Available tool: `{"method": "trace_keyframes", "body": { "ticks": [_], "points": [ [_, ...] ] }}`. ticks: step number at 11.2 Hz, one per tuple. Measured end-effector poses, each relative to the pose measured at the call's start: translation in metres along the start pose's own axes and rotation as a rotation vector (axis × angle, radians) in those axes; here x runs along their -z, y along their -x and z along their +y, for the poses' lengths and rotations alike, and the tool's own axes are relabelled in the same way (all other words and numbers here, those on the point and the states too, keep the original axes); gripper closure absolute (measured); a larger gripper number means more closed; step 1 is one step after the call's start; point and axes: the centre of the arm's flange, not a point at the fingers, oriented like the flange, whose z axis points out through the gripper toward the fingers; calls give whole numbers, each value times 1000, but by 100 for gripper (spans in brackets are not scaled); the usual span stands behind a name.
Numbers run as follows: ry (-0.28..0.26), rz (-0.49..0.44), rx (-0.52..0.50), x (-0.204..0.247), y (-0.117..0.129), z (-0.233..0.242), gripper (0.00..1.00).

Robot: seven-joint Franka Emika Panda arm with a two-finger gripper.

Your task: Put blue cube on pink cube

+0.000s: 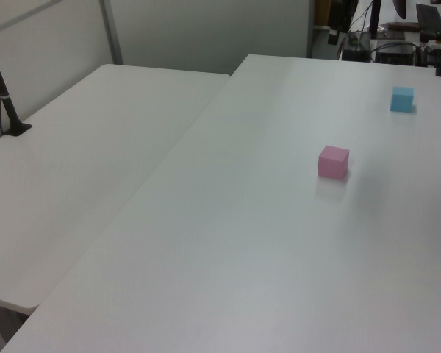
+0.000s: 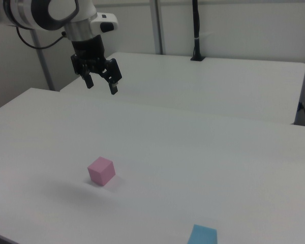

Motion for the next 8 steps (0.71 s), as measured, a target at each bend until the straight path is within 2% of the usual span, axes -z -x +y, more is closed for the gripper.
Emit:
{"method": "trace_keyframes", "body": {
  "ticks": [2, 8],
  "points": [
    [0, 0, 36, 0, 0, 0, 0],
    [0, -7, 39, -1, 1, 0, 0]
  ]
}}
